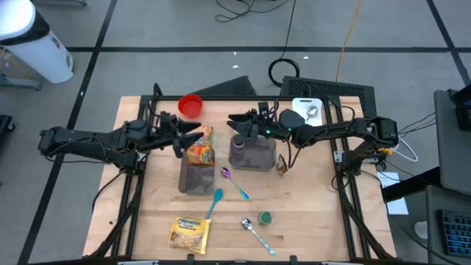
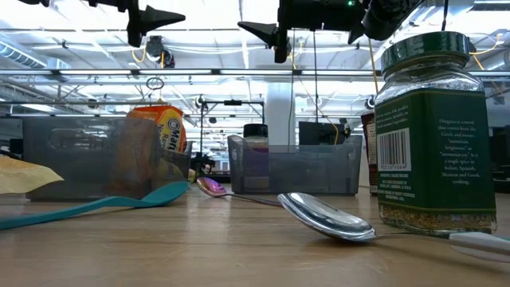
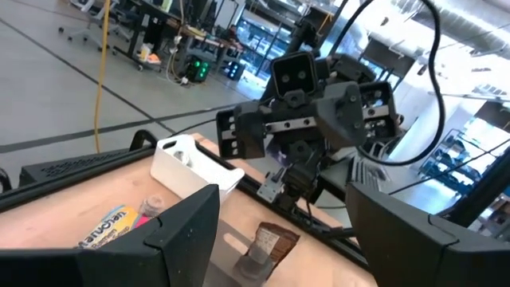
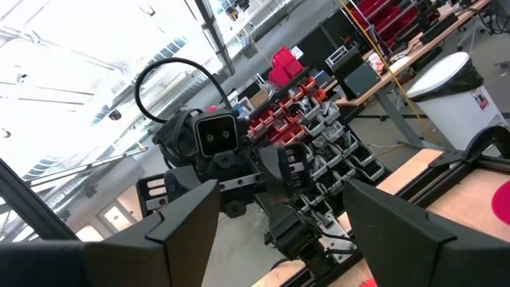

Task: Pick & Place Food Item
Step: Put the orange spice bag into the right black bin

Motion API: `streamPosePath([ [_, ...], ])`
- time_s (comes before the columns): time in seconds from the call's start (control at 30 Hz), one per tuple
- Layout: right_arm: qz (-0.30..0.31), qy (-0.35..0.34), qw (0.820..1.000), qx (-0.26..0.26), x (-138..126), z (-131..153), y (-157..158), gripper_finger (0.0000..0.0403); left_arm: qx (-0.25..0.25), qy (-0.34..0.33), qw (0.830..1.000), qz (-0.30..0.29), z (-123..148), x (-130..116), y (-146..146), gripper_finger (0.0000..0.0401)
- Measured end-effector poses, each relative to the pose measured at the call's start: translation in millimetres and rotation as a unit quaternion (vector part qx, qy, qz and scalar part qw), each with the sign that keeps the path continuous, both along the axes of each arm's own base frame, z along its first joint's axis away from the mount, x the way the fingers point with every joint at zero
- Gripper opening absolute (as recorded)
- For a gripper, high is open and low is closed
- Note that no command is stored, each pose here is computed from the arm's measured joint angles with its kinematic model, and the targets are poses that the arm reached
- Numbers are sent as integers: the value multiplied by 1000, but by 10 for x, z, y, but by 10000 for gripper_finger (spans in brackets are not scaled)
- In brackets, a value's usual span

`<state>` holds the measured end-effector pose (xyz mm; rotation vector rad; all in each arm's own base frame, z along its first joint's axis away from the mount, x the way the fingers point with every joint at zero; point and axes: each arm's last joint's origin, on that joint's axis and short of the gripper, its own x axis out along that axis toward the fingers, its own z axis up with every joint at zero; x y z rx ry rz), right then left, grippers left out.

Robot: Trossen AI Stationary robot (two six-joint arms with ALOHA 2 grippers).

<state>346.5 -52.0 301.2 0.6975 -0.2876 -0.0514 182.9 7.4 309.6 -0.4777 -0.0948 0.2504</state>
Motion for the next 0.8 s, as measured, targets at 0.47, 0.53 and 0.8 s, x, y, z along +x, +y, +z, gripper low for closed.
streamPosePath([
  [0.47,0,0,1000,0,0,0,0,261,14,6,1000,4,-5,0,2,278],
  [0.53,0,0,1000,0,0,0,0,262,14,6,1000,4,-4,0,2,278],
  [0.8,0,0,1000,0,0,0,0,261,-3,1,1000,4,-3,-1,2,278],
])
